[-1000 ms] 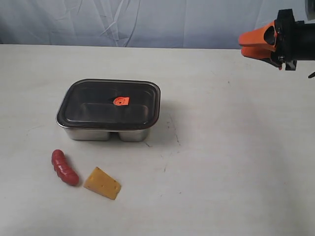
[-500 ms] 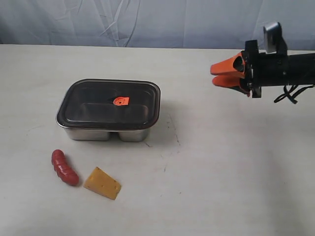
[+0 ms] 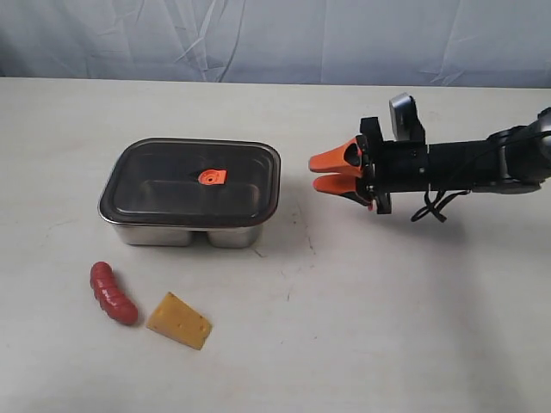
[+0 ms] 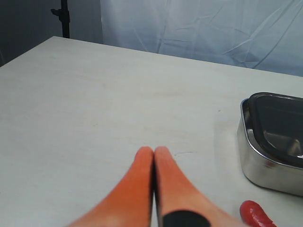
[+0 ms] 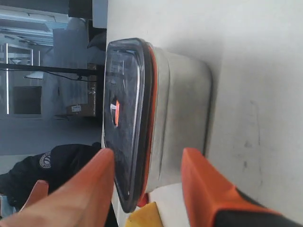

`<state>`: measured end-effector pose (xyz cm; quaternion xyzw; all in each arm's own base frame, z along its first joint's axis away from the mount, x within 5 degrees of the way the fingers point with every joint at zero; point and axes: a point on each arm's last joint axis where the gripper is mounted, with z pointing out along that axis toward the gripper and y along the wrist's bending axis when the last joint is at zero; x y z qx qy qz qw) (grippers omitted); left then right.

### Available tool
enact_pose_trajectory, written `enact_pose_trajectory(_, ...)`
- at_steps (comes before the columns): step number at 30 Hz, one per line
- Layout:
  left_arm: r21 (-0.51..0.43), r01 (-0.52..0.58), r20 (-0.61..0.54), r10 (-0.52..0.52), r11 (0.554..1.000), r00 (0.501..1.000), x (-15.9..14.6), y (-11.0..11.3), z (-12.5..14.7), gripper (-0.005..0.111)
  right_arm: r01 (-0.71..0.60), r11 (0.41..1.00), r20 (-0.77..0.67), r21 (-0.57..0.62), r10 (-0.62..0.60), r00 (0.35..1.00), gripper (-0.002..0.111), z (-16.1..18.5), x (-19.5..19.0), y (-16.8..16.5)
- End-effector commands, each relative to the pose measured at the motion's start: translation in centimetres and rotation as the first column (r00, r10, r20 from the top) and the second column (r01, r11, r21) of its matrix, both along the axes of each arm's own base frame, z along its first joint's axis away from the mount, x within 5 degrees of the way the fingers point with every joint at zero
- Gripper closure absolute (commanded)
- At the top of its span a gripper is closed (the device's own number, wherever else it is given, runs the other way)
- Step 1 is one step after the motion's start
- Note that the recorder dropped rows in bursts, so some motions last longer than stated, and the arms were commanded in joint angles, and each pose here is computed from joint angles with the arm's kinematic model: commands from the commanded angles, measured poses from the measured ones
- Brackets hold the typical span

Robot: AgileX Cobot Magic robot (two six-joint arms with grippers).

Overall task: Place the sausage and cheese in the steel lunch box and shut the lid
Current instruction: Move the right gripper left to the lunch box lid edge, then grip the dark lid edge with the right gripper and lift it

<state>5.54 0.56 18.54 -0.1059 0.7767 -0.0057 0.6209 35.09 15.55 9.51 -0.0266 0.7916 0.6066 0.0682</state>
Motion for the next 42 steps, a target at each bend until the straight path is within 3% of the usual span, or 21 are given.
enact_pose_trajectory(1, 0.003, 0.003, 0.012, -0.003, 1.0, 1.0, 0.0, 0.0, 0.1, 0.107, 0.012, 0.999, 0.003, 0.035, -0.012, 1.0, 0.063, -0.6, -0.1, 1.2)
enact_pose_trajectory(15, 0.003, 0.003, 0.012, -0.003, 1.0, 1.0, 0.0, 0.0, 0.1, 0.107, -0.098, 0.994, 0.098, 0.05, 0.093, 0.991, 0.063, 1.2, 0.3, 5.4)
enact_pose_trajectory(42, 0.003, 0.003, 0.012, -0.003, 1.0, 1.0, 0.0, 0.0, 0.1, 0.107, -0.098, 0.995, 0.064, -0.036, 0.1, 0.993, 0.063, 0.6, 0.4, 5.4)
